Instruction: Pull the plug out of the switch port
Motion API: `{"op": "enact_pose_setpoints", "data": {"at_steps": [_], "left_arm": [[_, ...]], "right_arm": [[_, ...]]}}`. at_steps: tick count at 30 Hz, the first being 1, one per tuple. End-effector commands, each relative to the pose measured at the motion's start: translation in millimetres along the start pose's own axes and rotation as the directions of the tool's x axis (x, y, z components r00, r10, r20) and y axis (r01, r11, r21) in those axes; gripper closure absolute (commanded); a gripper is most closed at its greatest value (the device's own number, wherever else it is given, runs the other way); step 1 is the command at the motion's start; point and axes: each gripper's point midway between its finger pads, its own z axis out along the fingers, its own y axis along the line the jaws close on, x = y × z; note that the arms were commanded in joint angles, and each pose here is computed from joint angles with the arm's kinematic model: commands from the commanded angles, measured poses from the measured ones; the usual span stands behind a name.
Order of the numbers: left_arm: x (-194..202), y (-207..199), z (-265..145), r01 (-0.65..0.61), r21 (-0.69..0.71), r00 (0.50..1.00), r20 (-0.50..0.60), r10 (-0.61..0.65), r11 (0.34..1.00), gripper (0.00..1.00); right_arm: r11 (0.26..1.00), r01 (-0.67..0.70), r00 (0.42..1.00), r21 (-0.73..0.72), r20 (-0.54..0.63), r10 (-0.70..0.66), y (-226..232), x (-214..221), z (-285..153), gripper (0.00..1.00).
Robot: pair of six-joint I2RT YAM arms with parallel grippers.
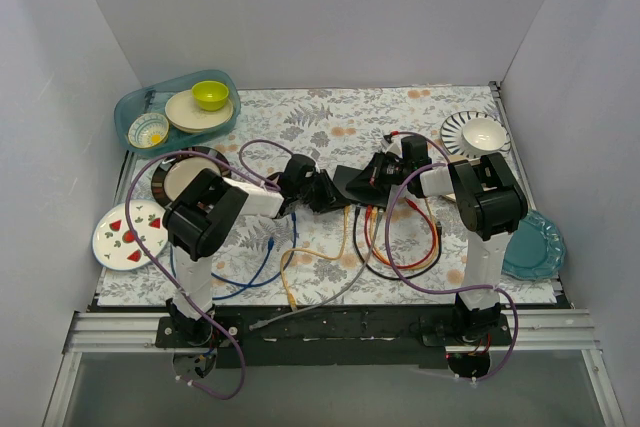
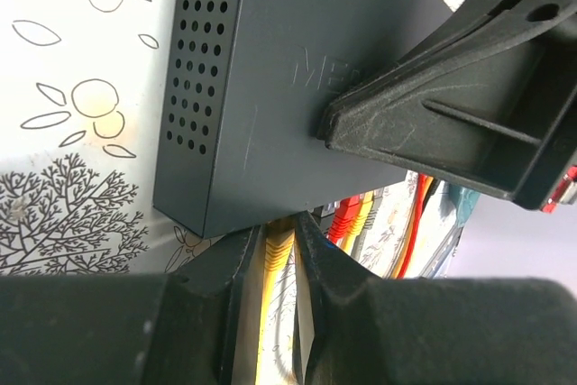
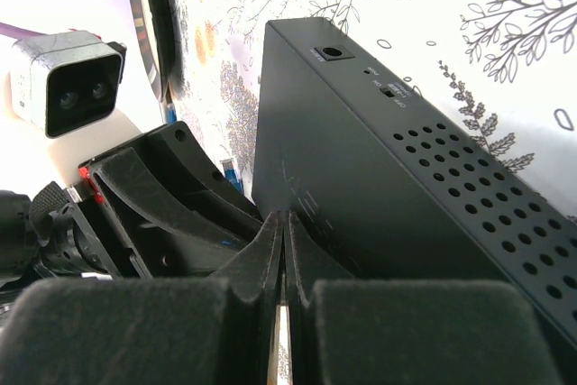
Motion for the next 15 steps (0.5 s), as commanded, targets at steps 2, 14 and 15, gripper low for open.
{"op": "enact_pose_setpoints", "data": {"at_steps": [2,14,15], "left_arm": [[73.2,92.6,-14.2,0.052,-0.264,0.98,-0.172,-0.1,0.963,1.0],[89.5,96.0,-37.5,0.054,-0.245,0.975,-0.194,-0.104,0.968,1.0],[85.4,94.2,-44.6,0.044,-0.261,0.98,-0.174,-0.092,0.964,1.0]], "right_arm": [[0.974,-0.095,0.995,0.207,-0.011,0.099,-64.5,28.2,-2.6,0.94],[0.973,-0.093,0.995,0.211,-0.008,0.097,-66.1,27.4,-2.8,0.94],[0.972,-0.093,0.995,0.214,-0.01,0.097,-66.0,28.2,-2.8,0.94]]}}
